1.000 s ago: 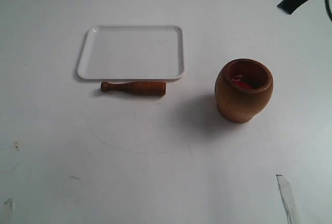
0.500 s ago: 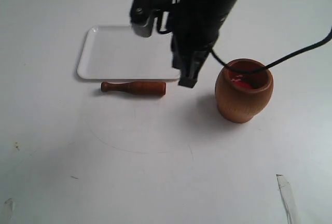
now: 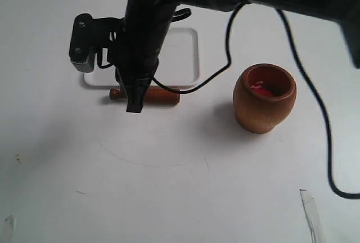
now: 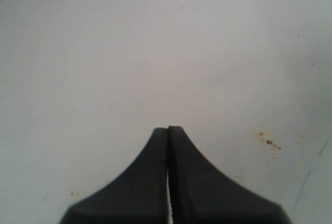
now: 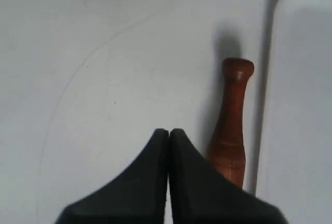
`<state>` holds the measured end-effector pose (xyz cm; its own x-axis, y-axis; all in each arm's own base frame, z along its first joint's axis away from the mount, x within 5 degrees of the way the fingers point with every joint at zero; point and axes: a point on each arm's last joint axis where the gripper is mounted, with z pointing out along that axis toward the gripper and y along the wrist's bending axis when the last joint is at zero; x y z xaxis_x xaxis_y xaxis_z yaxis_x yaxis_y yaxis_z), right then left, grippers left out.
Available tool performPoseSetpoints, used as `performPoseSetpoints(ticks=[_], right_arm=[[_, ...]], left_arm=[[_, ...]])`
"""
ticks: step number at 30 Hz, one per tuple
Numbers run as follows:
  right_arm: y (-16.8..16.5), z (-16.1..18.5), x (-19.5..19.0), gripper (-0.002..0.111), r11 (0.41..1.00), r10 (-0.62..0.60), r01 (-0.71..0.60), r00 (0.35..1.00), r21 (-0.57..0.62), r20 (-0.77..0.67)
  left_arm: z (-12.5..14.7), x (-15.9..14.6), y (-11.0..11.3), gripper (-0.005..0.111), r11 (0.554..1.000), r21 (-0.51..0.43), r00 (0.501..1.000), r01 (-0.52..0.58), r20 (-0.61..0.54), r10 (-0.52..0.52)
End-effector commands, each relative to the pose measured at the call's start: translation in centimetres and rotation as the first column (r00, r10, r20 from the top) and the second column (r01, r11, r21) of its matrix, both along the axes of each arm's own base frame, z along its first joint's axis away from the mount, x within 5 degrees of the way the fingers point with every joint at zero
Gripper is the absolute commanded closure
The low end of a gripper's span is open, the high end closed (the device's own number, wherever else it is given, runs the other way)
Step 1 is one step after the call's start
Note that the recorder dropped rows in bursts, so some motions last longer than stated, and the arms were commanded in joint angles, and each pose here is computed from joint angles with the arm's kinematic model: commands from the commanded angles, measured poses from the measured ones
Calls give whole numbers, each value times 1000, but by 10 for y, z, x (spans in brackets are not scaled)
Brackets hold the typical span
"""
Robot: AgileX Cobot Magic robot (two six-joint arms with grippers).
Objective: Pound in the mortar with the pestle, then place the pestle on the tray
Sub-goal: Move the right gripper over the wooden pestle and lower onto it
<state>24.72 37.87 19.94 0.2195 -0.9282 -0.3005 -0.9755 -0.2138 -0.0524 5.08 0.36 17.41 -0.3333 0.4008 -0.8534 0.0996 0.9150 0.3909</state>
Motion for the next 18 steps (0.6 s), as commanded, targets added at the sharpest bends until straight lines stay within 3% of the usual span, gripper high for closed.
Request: performPoseSetpoints(ticks=[1,9,11,18], right_arm=[[20,-8,17,108,998,-10,7,999,-65,-38],[31,-17,24,107,997,-28,26,999,-77,-26],[32,-19,25,100,997,-24,23,1000,-71,-15],[36,-31,30,54,998,-26,27,1000,-59,13]], left_arm=[[0,0,-1,107,1000,-15,1000,6,4,-6],[0,0,-1,107,1000,-15,1000,6,4,-6],[0,0,-1,107,1000,-15,1000,6,4,-6],[0,0,-1,107,1000,-15,1000,6,4,-6]])
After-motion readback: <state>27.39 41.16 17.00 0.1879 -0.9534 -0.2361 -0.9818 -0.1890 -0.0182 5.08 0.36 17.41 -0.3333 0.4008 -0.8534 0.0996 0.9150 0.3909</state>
